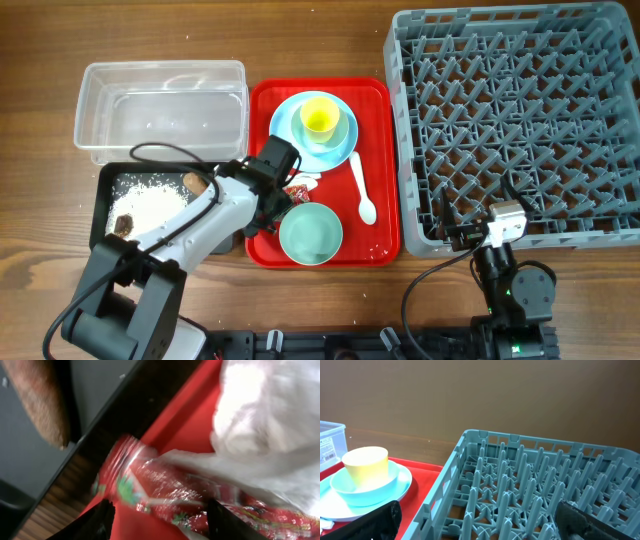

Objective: Sort waste into correct bins and load items into the dishwasher rack
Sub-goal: 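Close the left gripper on the red wrapper and lift it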

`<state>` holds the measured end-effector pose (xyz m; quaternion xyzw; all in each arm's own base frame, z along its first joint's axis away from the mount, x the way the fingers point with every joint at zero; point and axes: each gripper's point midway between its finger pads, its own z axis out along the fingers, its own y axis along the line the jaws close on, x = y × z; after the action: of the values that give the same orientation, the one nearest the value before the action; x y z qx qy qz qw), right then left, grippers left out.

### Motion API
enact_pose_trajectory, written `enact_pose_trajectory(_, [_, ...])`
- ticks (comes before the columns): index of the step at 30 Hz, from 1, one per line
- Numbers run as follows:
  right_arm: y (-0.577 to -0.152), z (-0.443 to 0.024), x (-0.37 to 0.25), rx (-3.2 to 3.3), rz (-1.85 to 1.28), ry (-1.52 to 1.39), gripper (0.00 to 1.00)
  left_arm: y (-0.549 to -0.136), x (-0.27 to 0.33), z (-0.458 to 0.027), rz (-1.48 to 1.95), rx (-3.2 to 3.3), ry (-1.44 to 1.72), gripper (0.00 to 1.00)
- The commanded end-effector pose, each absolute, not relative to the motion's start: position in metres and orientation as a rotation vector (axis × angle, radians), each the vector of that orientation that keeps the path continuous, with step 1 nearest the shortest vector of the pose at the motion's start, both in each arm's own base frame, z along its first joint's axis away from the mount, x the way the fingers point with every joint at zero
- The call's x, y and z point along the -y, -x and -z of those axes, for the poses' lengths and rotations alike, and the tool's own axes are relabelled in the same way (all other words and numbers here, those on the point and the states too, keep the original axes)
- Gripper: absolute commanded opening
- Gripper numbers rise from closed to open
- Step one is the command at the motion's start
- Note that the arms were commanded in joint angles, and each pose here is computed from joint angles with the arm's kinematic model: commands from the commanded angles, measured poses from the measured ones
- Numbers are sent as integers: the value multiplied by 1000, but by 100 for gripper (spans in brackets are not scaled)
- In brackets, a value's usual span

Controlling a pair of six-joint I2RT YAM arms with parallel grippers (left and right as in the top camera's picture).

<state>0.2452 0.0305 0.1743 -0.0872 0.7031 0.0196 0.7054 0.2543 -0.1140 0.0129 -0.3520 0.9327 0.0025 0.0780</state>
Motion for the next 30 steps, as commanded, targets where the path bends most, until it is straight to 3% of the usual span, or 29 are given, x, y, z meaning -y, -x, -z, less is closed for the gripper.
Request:
enact_pose_trajectory(1, [-244, -177, -32, -1549, -44, 208, 100, -258, 119, -15, 72, -2680, 1300, 61])
enact_pose_trajectory(10, [-244, -177, -32, -1549, -43, 208, 100, -268, 127, -15, 150, -2656, 1291, 53])
enact_pose_trajectory(30, [-244, -177, -32, -1549, -44, 208, 100, -288, 129, -11, 244, -2565, 1281, 54])
